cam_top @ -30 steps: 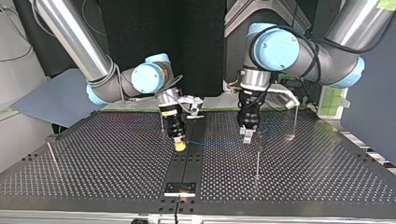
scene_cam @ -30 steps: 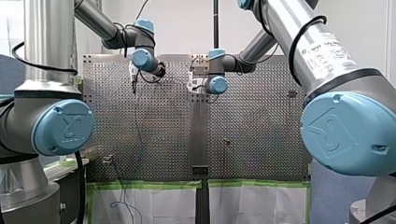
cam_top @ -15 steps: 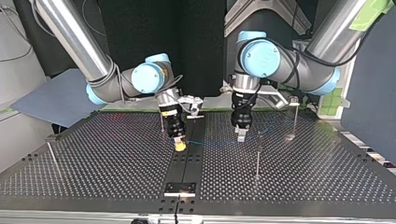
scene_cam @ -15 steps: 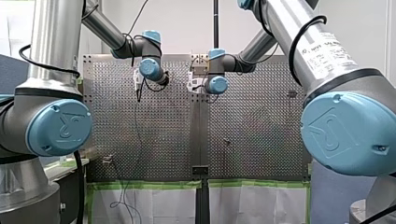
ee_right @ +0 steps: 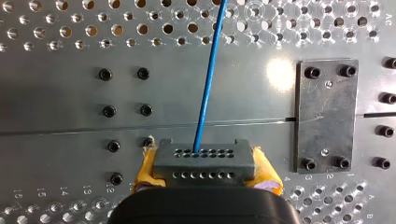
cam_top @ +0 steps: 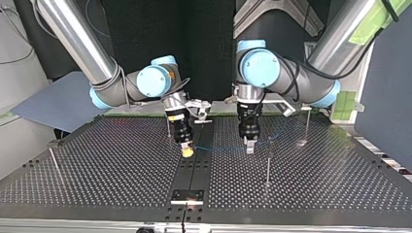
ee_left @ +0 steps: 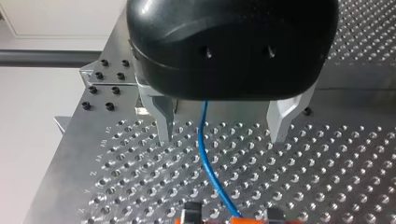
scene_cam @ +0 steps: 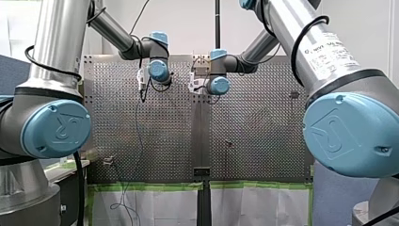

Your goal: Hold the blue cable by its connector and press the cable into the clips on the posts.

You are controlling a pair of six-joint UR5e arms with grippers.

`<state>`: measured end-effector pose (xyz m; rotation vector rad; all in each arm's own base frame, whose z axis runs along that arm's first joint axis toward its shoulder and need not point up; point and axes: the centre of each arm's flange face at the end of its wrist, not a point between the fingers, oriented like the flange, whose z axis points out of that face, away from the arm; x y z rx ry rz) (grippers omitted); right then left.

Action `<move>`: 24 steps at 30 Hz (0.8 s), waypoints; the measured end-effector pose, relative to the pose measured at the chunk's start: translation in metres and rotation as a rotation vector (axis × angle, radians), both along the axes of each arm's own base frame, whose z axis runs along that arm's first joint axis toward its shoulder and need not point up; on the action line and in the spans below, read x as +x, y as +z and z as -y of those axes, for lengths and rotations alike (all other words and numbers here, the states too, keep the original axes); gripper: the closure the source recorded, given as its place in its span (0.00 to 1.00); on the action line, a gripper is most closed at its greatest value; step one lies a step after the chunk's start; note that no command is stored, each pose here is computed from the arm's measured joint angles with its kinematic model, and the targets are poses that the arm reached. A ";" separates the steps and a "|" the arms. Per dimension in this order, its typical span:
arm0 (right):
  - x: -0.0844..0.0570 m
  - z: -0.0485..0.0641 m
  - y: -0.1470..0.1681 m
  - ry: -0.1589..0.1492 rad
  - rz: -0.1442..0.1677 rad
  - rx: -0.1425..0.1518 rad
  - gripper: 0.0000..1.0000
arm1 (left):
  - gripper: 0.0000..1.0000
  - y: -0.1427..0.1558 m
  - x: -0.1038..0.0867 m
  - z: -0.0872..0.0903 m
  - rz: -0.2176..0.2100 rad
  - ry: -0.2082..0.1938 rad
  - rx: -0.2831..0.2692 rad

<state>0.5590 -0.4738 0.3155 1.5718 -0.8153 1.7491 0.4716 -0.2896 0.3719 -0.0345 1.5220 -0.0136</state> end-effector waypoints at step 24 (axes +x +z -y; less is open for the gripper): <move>0.000 0.000 0.000 0.000 0.003 0.001 1.00 | 0.21 0.017 0.025 0.012 0.035 0.047 0.013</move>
